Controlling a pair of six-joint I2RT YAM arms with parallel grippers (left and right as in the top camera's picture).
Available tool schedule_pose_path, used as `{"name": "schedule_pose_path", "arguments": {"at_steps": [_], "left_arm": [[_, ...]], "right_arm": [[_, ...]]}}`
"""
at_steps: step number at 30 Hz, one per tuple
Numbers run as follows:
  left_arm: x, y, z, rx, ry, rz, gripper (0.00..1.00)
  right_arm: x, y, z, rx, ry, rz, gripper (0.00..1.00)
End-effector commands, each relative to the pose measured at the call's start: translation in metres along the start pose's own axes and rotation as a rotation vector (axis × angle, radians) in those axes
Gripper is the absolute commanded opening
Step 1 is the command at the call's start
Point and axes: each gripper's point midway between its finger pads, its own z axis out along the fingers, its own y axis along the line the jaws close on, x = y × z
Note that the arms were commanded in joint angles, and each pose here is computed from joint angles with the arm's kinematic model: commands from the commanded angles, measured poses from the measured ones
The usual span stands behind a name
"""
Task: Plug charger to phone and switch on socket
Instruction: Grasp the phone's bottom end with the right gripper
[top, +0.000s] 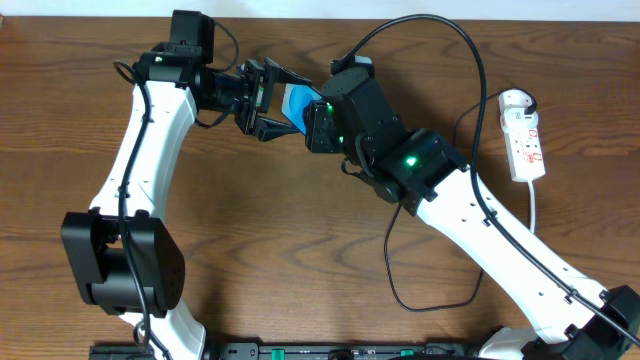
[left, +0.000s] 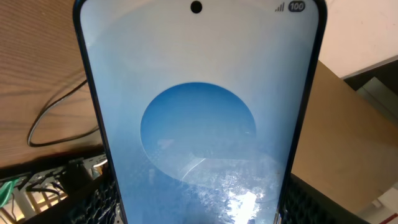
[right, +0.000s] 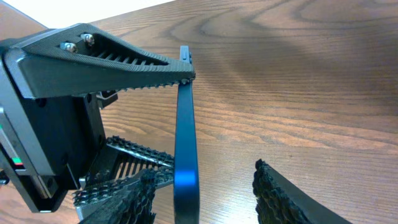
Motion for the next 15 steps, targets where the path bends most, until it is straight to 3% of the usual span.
{"name": "schedule_pose_path", "arguments": {"at_steps": [1, 7, 11, 15], "left_arm": [[0.0189, -0.0137, -0.0082, 0.041, 0.037, 0.030, 0.69], [0.0196, -0.0139, -0.0083, 0.042, 0.041, 0.030, 0.69], [0.0217, -0.0145, -0.0077, 0.045, 0.051, 0.031, 0.69], [0.0234, -0.0150, -0.0073, 0.047, 0.059, 0.032, 0.70]], "right_arm": [[-0.0035, 0.0043, -0.0011, 0.000, -0.015, 0.009, 0.47], [-0.0044, 0.0044, -0.0009, 0.001, -0.019, 0.010, 0.43], [-0.0062, 0.0057, -0.0008, -0.005, -0.026, 0.011, 0.33], [-0.0087, 0.0079, -0.0003, -0.013, -0.037, 0.013, 0.33]]}}
